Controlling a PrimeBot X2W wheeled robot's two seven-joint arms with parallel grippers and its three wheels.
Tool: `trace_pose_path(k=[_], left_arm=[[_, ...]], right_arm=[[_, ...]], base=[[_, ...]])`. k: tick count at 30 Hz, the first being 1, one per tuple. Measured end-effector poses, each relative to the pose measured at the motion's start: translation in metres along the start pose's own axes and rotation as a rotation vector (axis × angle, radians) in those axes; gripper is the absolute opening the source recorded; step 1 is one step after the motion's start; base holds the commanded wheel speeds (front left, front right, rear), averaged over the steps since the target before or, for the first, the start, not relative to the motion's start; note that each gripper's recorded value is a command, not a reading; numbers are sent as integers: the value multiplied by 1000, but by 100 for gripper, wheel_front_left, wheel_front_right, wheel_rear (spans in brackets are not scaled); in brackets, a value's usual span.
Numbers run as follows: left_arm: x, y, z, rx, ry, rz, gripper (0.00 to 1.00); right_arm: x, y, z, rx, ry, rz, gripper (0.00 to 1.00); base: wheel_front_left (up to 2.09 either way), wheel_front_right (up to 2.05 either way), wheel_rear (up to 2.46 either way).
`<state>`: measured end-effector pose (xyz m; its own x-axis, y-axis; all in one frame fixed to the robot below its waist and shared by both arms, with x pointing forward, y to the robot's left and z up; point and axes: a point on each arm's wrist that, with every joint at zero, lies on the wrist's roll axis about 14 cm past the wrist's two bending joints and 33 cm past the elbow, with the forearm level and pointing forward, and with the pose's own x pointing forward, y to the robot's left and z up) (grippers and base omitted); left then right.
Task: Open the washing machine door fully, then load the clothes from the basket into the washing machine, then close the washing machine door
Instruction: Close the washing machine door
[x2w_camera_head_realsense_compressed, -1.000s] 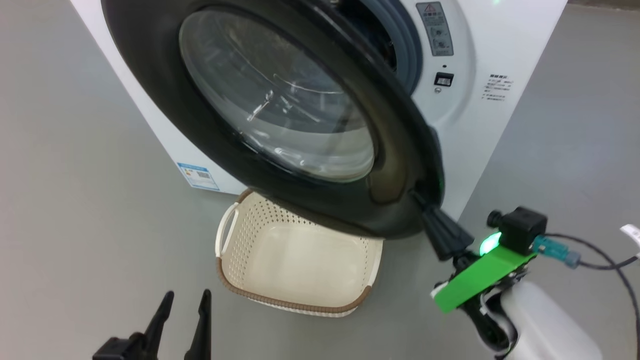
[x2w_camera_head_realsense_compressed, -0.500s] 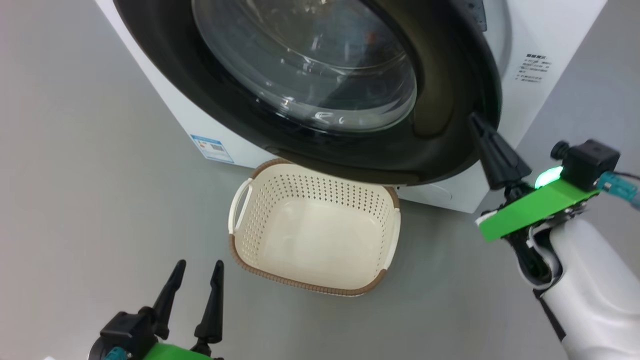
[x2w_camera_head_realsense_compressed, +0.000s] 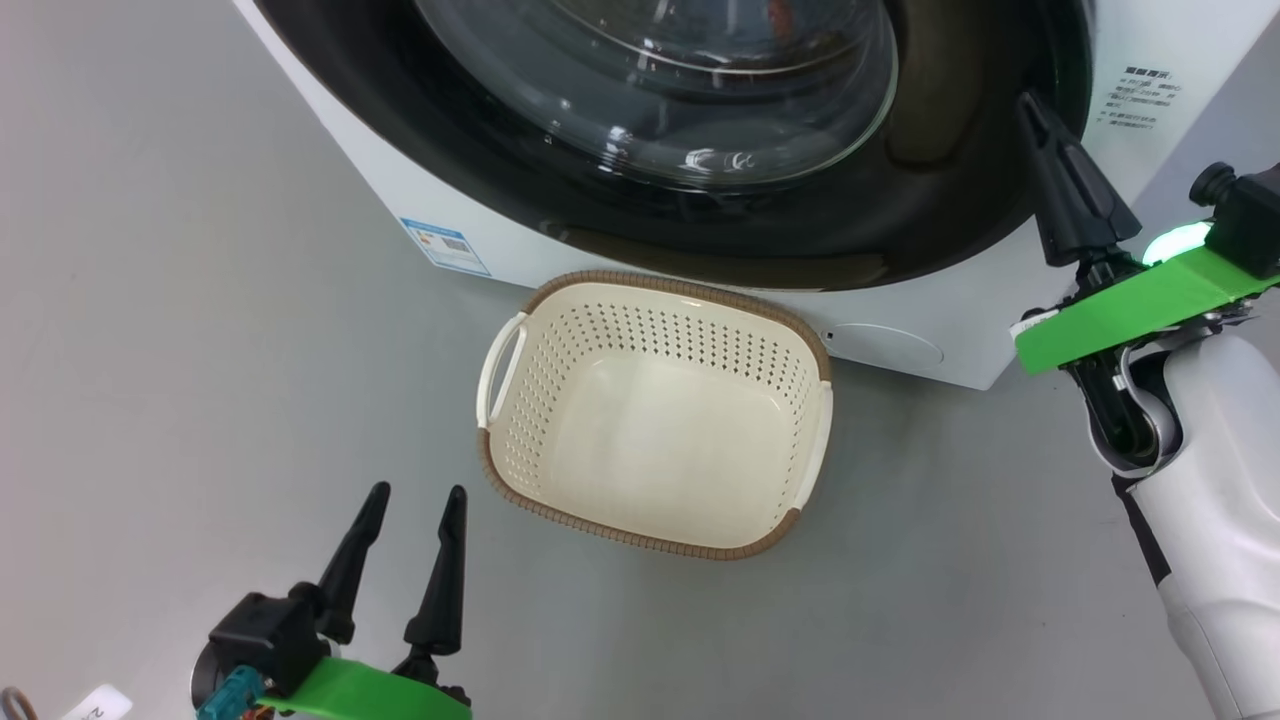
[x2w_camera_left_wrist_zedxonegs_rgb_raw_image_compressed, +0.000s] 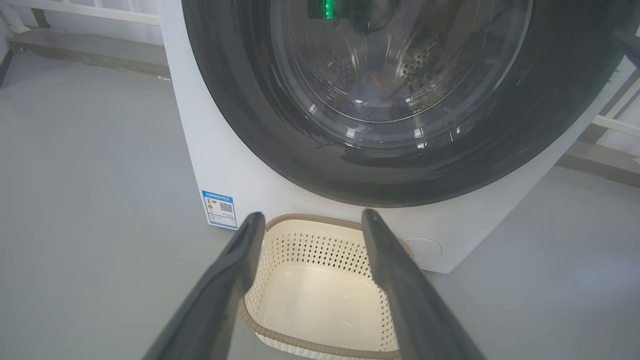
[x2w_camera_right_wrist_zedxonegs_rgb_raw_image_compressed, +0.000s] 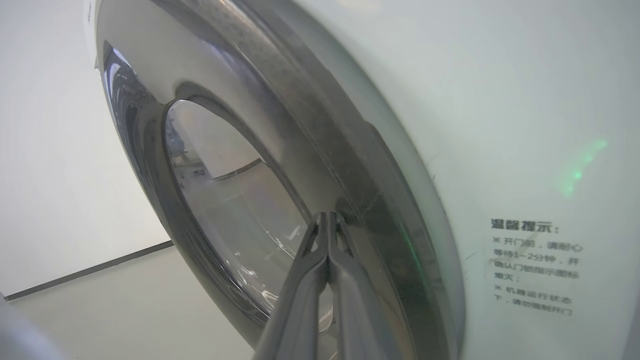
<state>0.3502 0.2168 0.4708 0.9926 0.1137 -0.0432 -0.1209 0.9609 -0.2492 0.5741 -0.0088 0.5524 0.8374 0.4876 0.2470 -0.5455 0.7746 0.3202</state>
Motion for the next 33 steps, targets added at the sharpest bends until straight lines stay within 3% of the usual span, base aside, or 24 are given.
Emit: trace_pose_path(k=[9, 12, 14, 15, 22, 33], left_arm=[[0, -2, 4, -2, -13, -6, 100], [-1, -2, 5, -3, -17, -10, 100], [-1, -3, 5, 2, -19, -15, 100], [-1, -3, 6, 2, -20, -15, 100], [-1, -7, 6, 8, -25, -32, 100], [-2, -20, 4, 10, -21, -82, 100]], right_arm=[[-3, 2, 7, -28, -6, 2, 0], [-12, 5, 4, -38, 13, 5, 39], [-22, 8, -4, -40, 41, 11, 91], [-28, 10, -8, -38, 53, 10, 100], [-72, 15, -32, -34, 149, -11, 100], [-140, 6, -38, -50, 222, -93, 100]], base=[[0, 0, 0], [0, 0, 0], [0, 0, 0], [0, 0, 0], [0, 0, 0], [0, 0, 0]])
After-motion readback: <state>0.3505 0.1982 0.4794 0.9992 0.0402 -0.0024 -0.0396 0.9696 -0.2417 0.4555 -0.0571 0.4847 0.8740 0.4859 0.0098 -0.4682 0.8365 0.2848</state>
